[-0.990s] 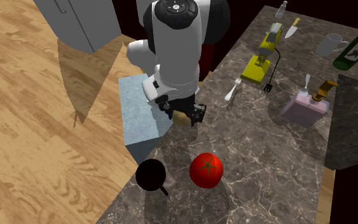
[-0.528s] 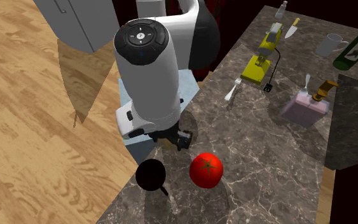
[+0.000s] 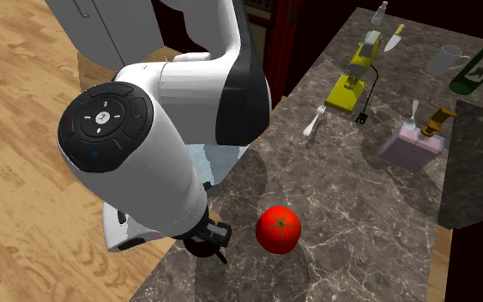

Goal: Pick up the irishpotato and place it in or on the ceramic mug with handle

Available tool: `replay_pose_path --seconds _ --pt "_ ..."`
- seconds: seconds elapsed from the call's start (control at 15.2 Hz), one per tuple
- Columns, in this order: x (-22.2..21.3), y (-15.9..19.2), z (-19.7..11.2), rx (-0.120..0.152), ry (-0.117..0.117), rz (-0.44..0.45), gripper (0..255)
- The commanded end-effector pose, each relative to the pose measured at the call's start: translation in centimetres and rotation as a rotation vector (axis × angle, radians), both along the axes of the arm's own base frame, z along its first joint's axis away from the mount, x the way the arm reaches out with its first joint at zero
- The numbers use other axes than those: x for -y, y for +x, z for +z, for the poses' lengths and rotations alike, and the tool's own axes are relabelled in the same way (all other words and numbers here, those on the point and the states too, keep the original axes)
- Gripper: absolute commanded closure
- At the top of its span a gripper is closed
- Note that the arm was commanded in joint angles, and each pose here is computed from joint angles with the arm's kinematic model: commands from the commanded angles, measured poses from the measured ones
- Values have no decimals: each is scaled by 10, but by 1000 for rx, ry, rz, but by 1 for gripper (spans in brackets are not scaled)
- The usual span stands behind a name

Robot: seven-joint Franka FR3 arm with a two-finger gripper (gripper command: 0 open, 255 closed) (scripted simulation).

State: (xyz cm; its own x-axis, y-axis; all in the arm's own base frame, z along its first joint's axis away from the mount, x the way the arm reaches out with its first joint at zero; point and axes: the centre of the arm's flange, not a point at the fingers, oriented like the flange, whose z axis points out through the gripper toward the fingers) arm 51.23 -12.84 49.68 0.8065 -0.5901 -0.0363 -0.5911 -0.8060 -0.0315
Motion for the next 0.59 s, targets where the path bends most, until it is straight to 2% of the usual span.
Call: replay_pose_path --seconds 0.0,0.53 --pt "5 5 -10 0 0 1 255" --pt "5 5 -53 0 0 1 255"
